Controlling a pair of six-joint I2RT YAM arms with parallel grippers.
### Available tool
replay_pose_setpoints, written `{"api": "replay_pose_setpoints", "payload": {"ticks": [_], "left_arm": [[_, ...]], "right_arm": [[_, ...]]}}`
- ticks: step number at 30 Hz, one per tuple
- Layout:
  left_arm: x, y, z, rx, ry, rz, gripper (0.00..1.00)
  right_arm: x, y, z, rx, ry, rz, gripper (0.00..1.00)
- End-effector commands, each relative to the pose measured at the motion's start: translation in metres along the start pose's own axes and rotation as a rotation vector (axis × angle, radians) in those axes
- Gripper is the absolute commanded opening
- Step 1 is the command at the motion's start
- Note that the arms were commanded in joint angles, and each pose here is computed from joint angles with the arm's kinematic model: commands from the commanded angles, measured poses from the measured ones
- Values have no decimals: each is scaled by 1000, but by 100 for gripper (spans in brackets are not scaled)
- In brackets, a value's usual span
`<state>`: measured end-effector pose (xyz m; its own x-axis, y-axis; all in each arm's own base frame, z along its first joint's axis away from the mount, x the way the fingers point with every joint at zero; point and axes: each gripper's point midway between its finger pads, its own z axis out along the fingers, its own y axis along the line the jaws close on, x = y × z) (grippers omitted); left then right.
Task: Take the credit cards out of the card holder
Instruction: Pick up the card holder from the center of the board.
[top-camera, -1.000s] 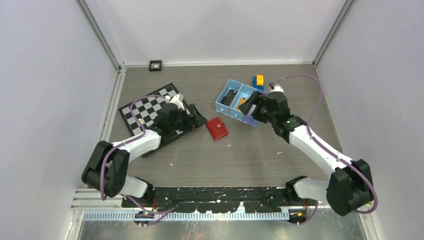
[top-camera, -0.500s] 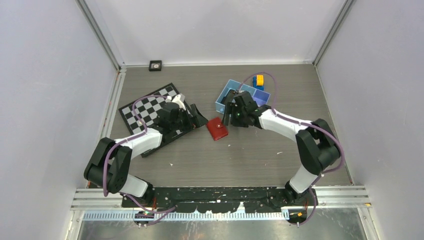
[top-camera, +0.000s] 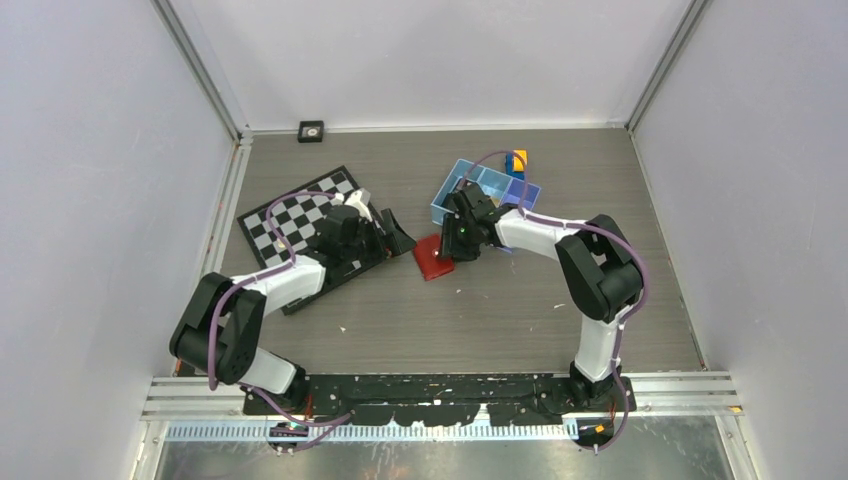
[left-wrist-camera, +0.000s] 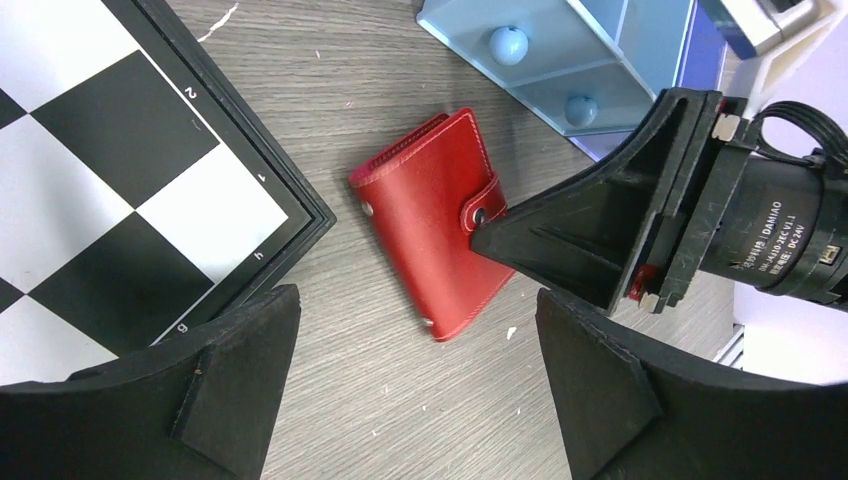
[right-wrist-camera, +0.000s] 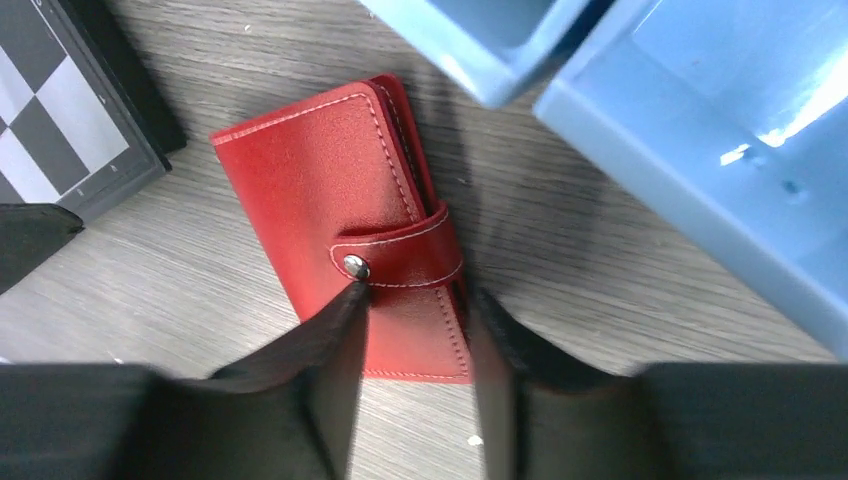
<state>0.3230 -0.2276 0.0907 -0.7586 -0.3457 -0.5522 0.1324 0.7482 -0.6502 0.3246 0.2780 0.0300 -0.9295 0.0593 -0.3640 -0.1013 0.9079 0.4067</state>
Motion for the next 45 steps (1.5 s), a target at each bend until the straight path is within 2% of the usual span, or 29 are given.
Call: {"api": "replay_pose_setpoints", "payload": {"ticks": [1,4,5,6,18,24,29,37,45], "left_arm": [[-12,-13,3,24,-21,-8,90],[-10,-13,4,29,-10,-19,90],[-10,-14,5,32,-7,-22,89],[-9,-14,5,37,-3,-26,89],[-2,-30,9,141,26,-69,87],[-5,-51,3,270,6,-73,87],[-13,-81,-10,443,-39,-68,90],[-26,-112,-32,662,-78,-141,96],[-27,-125,-38,770,-55,-208,96]], "right_arm": [[6,15,7,-60,49,30,30],[0,19,0,-79,13,32,6],[-3,21,-4,-89,-7,34,1],[-6,23,-8,-98,-29,33,1],[-35,41,-68,-240,-316,32,0],[-47,50,-109,-317,-459,30,0],[-50,59,-144,-399,-547,15,1],[-46,77,-190,-547,-638,-13,0],[-37,101,-203,-703,-601,-45,1]]}}
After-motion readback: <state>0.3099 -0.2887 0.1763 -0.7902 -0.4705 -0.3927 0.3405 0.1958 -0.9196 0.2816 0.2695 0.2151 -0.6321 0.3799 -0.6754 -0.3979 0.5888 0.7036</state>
